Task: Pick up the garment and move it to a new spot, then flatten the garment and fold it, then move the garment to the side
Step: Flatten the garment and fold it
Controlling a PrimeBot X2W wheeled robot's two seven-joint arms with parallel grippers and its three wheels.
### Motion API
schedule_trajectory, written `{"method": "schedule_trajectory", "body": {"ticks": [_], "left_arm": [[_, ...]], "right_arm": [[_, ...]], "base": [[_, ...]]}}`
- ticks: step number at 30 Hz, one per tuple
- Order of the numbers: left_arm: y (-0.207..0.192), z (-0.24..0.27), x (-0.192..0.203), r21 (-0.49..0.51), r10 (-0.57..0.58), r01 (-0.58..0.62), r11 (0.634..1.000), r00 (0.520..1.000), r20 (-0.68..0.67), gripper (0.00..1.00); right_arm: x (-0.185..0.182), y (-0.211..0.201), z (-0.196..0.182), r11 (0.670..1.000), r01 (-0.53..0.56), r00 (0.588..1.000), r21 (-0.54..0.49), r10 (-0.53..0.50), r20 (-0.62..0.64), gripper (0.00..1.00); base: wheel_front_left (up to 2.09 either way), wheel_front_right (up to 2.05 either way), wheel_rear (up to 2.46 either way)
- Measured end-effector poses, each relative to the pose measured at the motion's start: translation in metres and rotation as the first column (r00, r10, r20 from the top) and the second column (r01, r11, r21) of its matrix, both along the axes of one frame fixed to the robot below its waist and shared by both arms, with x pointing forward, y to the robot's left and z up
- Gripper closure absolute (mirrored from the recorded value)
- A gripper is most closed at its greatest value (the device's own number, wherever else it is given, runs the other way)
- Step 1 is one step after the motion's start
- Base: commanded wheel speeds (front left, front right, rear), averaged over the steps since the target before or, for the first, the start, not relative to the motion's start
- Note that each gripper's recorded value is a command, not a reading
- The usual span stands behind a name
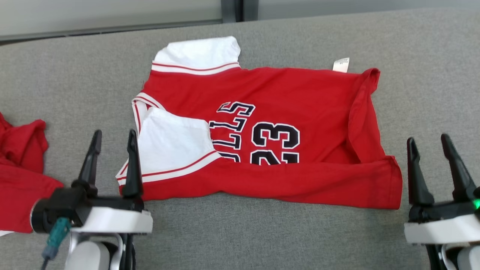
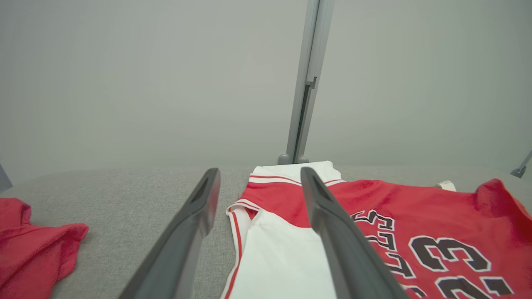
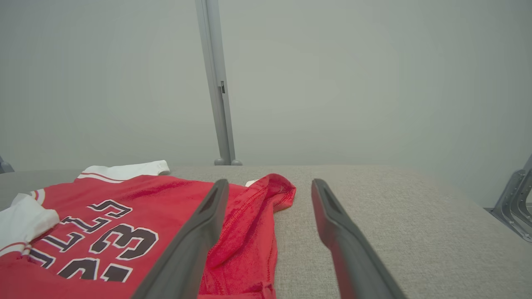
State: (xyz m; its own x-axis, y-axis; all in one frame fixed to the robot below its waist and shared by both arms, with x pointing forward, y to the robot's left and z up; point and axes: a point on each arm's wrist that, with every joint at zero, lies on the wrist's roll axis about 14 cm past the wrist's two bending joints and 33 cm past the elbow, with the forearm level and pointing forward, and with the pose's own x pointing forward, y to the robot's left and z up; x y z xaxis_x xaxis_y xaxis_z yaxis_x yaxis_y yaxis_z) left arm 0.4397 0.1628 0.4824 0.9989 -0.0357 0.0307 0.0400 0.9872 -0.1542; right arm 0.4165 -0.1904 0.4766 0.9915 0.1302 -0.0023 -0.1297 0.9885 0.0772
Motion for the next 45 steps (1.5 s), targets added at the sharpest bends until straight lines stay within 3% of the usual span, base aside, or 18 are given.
{"method": "schedule_trajectory", "body": {"ticks": [8, 19, 24, 27, 34, 35, 36, 37, 38, 45], "left_arm": [[0.0, 0.0, -0.042, 0.014, 0.0, 0.0, 1.0, 0.999, -0.036, 0.0], [0.001, -0.01, -0.045, 0.019, -0.004, 0.006, 1.0, 0.996, -0.092, 0.0], [0.002, -0.052, -0.052, -0.015, -0.008, 0.004, 1.0, 0.97, -0.242, 0.0], [0.003, -0.09, -0.056, -0.048, -0.01, -0.008, 0.999, 0.933, -0.359, 0.0], [0.004, -0.124, -0.048, -0.121, -0.035, -0.023, 0.992, 0.889, -0.457, 0.0], [0.003, -0.125, -0.046, -0.127, -0.044, -0.017, 0.992, 0.887, -0.46, 0.55], [0.001, -0.126, -0.045, -0.132, -0.053, -0.01, 0.991, 0.885, -0.462, 1.0], [-0.001, -0.127, -0.045, -0.138, -0.066, 0.0, 0.99, 0.88, -0.47, 1.0], [-0.003, -0.126, -0.044, -0.144, -0.075, 0.008, 0.99, 0.881, -0.467, 1.0], [0.001, -0.116, -0.043, -0.168, -0.055, -0.018, 0.986, 0.907, -0.417, 1.0]], "right_arm": [[-0.034, 0.01, 0.007, 1.0, -0.003, 1.0, -0.008, 0.003, -0.028, 0.0], [-0.038, 0.012, 0.005, 1.0, 0.0, 0.999, 0.014, 0.001, -0.048, 0.0], [-0.043, 0.015, -0.03, 1.0, -0.003, 0.986, 0.025, 0.007, -0.168, 0.0], [-0.055, 0.014, -0.072, 0.999, 0.011, 0.953, 0.04, 0.001, -0.304, 0.0], [-0.053, 0.016, -0.113, 0.997, 0.03, 0.91, 0.068, 0.001, -0.414, 0.0], [-0.054, 0.016, -0.118, 0.997, 0.033, 0.901, 0.073, 0.002, -0.434, 0.0], [-0.052, 0.015, -0.119, 0.997, 0.034, 0.9, 0.072, 0.001, -0.436, 0.15], [-0.051, 0.016, -0.12, 0.997, 0.032, 0.898, 0.075, 0.004, -0.44, 0.53], [-0.051, 0.017, -0.122, 0.996, 0.031, 0.893, 0.079, 0.008, -0.45, 1.0], [-0.044, 0.025, -0.118, 0.996, 0.003, 0.9, 0.091, 0.037, -0.435, 1.0]], "base": [[0.0, 0.0, 0.0], [0.0, 0.0, 0.0], [0.0, 0.0, 0.0], [0.0, 0.0, 0.0], [0.0, 0.0, 0.0], [0.0, 0.0, 0.0], [0.0, 0.0, 0.0], [0.0, 0.0, 0.0], [0.0, 0.0, 0.0], [0.0, 0.0, 0.0]]}}
